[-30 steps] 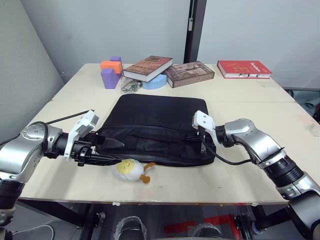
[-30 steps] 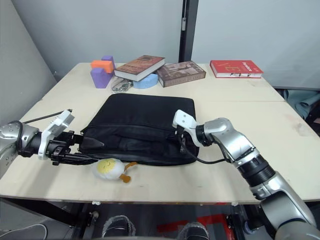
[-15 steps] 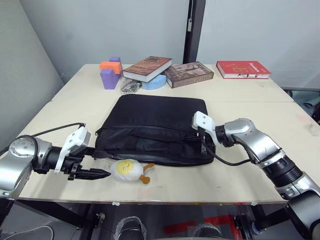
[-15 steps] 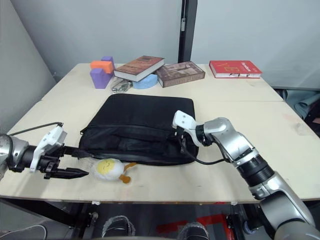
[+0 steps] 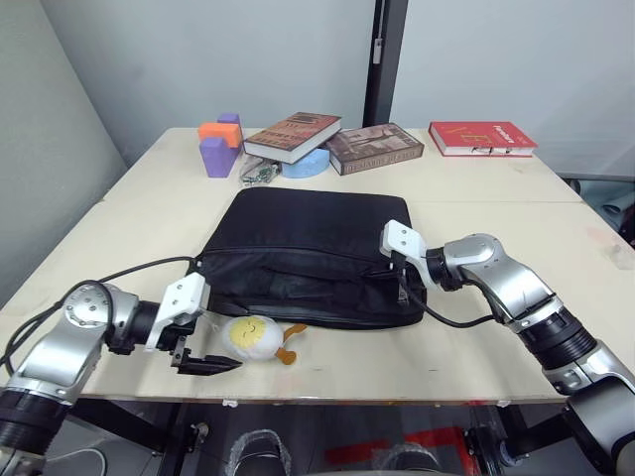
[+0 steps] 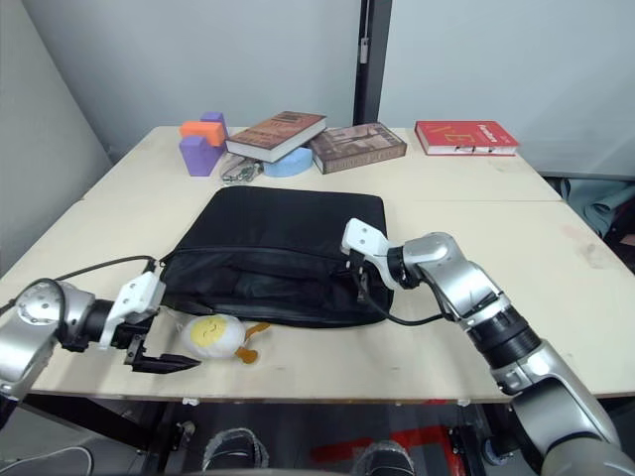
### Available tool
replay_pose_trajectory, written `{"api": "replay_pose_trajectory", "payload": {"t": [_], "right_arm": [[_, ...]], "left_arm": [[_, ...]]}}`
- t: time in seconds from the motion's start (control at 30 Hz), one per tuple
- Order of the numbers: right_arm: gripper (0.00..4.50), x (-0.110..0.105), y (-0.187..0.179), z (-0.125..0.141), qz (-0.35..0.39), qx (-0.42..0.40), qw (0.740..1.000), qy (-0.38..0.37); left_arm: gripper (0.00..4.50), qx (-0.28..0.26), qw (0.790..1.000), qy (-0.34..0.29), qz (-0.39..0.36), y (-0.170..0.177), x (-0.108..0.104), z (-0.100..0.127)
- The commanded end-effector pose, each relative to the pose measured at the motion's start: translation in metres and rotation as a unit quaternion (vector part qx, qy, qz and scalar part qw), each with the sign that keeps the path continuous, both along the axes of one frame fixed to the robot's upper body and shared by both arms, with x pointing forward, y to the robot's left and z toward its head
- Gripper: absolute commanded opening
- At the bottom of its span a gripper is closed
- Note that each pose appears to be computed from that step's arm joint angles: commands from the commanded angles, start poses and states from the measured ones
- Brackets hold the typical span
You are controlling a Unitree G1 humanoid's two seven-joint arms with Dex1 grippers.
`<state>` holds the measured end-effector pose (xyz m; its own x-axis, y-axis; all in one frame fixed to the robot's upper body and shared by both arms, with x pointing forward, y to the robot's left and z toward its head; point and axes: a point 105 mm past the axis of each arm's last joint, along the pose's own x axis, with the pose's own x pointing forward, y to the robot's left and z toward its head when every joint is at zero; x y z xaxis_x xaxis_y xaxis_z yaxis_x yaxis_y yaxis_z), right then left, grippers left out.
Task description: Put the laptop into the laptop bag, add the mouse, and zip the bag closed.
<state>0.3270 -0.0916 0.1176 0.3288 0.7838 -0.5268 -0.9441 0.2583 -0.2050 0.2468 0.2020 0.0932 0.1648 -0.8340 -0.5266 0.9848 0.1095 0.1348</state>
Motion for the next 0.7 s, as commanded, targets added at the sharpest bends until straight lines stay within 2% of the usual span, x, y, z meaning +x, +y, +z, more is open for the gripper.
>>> {"api": "replay_pose_trajectory", "payload": {"t": [0.03, 0.13, 0.47, 0.57, 0.7], "right_arm": [[0.00, 0.001, -0.008, -0.007, -0.019, -0.016, 1.000, 0.005], [0.00, 0.000, -0.011, -0.009, -0.022, -0.019, 1.000, 0.006], [0.00, -0.003, -0.014, -0.013, -0.027, -0.024, 0.999, 0.009], [0.00, -0.003, -0.015, -0.015, -0.029, -0.027, 0.999, 0.011], [0.00, -0.005, -0.015, -0.017, -0.029, -0.029, 0.999, 0.015]], "left_arm": [[4.43, 0.012, 0.999, -0.037, -0.017, -0.006, 0.007, -0.003], [3.56, -0.047, 0.998, -0.024, -0.028, -0.021, 0.004, 0.004], [0.08, -0.060, 0.997, -0.027, -0.029, -0.028, 0.004, 0.004], [0.02, -0.039, 0.997, -0.049, -0.041, -0.031, 0.002, 0.000], [0.02, -0.048, 0.995, -0.066, -0.053, -0.045, 0.001, 0.002]]}}
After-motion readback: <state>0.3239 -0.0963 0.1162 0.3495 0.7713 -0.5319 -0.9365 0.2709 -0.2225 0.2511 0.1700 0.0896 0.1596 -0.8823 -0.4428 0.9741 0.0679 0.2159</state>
